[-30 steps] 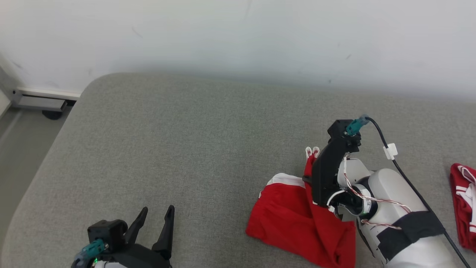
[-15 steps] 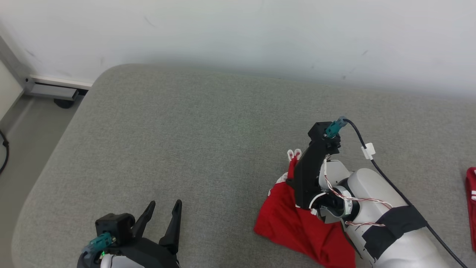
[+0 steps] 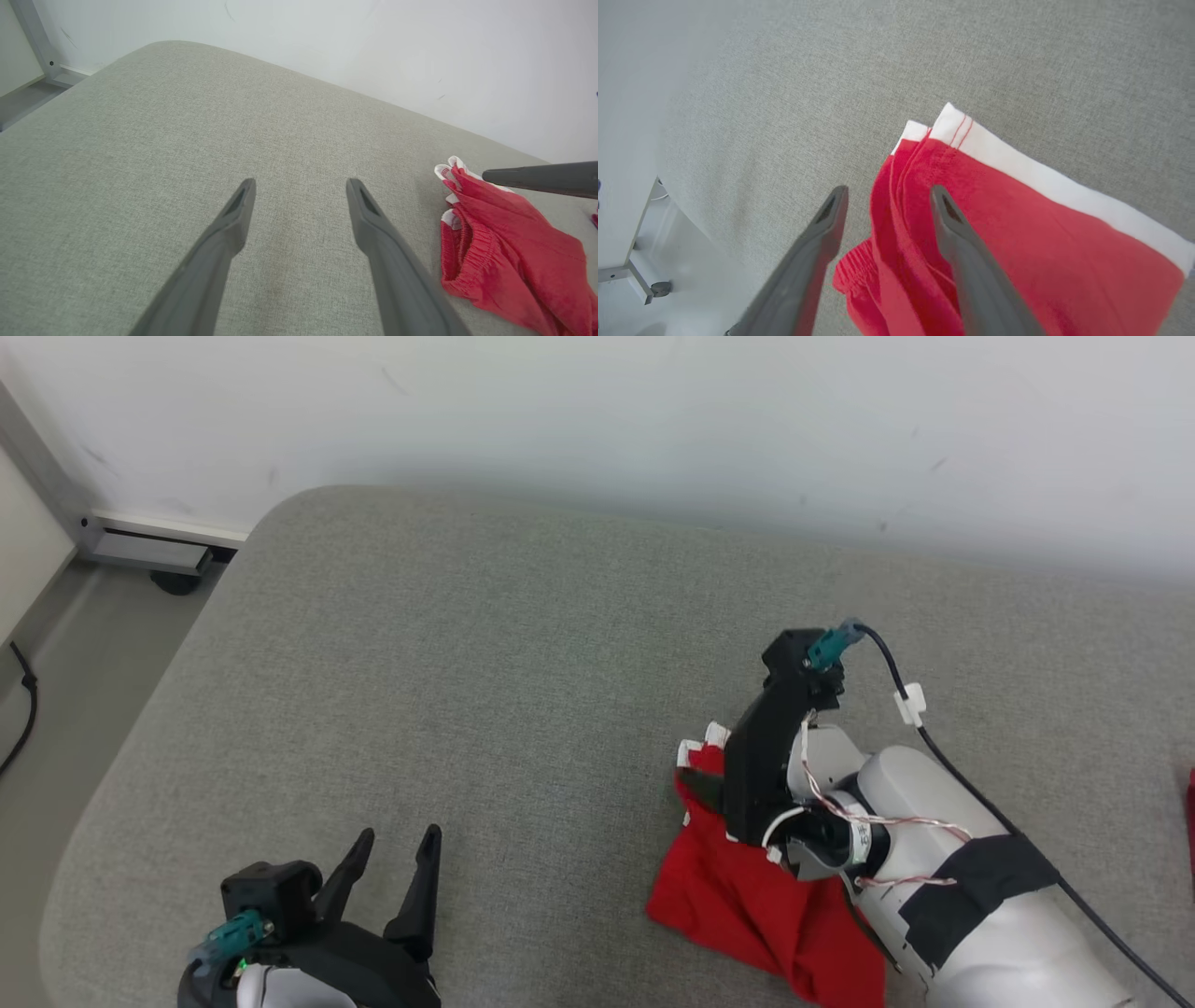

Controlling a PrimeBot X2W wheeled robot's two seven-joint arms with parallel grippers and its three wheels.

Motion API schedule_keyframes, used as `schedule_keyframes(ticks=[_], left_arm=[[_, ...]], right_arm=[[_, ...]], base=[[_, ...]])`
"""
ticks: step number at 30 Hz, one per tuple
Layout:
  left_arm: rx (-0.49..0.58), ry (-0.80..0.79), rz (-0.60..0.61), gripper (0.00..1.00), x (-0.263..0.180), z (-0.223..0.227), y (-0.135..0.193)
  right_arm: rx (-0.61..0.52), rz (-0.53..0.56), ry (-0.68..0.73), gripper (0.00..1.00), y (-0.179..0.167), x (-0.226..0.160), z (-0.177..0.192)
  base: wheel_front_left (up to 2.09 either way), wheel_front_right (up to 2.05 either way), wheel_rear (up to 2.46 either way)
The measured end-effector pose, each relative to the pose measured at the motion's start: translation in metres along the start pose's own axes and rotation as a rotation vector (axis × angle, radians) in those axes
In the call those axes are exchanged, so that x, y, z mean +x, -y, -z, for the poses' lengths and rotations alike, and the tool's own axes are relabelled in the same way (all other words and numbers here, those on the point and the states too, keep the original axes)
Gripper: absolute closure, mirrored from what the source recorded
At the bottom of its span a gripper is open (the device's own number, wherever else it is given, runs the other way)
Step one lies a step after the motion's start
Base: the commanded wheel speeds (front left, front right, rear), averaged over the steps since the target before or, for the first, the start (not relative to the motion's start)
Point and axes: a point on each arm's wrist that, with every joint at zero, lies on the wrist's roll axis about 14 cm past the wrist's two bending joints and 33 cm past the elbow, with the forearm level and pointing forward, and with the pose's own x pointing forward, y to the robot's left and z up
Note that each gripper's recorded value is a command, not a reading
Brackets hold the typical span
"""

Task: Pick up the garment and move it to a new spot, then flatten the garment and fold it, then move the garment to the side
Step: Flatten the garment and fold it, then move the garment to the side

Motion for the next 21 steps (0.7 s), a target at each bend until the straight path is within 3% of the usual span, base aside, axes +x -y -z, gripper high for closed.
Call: schedule_keyframes(ticks=[7, 10, 16, 17, 21], left_arm=[[0.005, 0.014, 0.009, 0.00, 0.001, -0.003, 0.002], [-0.001, 0.000, 0.015, 0.00, -0.002, 0.004, 0.005], [-0.001, 0.006, 0.037, 0.00, -0.004, 0.005, 0.013], [-0.003, -0.012, 0.060, 0.00, -0.007, 0.012, 0.021], [-0.001, -0.009, 0.087, 0.00, -0.004, 0.010, 0.030]], right_arm=[[0.012, 0.029, 0.070, 0.00, 0.011, -0.014, -0.018], [-0.020, 0.134, 0.115, 0.00, 0.050, -0.036, -0.024], [0.011, 0.307, 0.095, 0.00, 0.124, -0.071, 0.014], [0.087, 0.341, 0.106, 0.00, 0.145, -0.088, 0.038], [0.140, 0.321, 0.100, 0.00, 0.141, -0.087, 0.057]], base=[[0.00, 0.00, 0.00], [0.00, 0.00, 0.00], [0.00, 0.00, 0.00], [0.00, 0.00, 0.00], [0.00, 0.00, 0.00]])
